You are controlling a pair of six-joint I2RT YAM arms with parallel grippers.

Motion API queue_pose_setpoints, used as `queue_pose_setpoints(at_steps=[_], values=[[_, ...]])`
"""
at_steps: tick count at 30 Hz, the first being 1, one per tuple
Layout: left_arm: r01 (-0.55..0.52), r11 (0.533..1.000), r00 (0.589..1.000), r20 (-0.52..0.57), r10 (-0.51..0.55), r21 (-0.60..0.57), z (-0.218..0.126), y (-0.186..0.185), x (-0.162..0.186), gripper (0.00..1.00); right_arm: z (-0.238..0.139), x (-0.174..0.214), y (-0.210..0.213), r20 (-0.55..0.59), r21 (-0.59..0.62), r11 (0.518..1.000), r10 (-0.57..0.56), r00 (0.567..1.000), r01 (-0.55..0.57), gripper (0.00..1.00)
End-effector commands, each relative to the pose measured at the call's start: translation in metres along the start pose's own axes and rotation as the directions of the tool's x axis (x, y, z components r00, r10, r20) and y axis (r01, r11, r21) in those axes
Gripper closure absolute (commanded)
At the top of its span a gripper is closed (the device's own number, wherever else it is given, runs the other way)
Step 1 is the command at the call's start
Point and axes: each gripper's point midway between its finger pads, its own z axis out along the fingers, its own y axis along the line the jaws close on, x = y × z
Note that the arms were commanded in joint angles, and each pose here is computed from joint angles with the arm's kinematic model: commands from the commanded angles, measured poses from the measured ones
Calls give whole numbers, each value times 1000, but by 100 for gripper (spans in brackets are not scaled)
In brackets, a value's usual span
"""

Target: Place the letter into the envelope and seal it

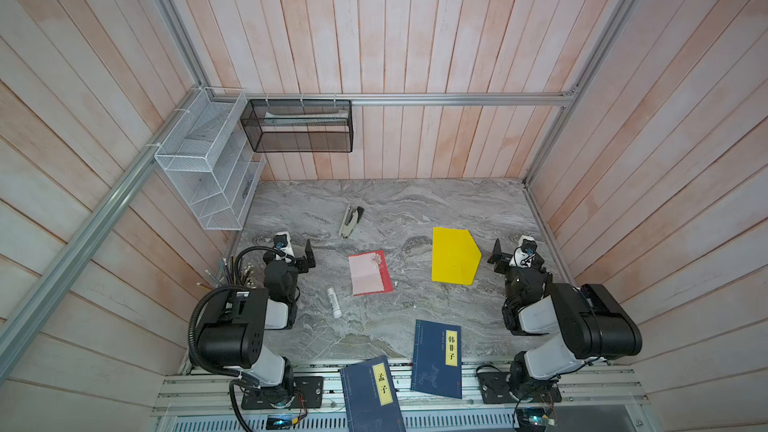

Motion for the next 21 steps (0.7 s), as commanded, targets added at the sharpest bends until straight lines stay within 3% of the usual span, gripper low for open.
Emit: queue_pose_setpoints(at_steps=[1, 21], values=[[1, 1000, 1000, 31, -1, -6, 3, 0, -8, 0, 1, 1, 1, 0, 2, 1000, -2, 1000, 2, 2], [1, 1000, 1000, 31, -1, -6, 2, 0, -8, 0, 3, 1, 0, -6, 8, 1000, -3, 1000, 3, 2]])
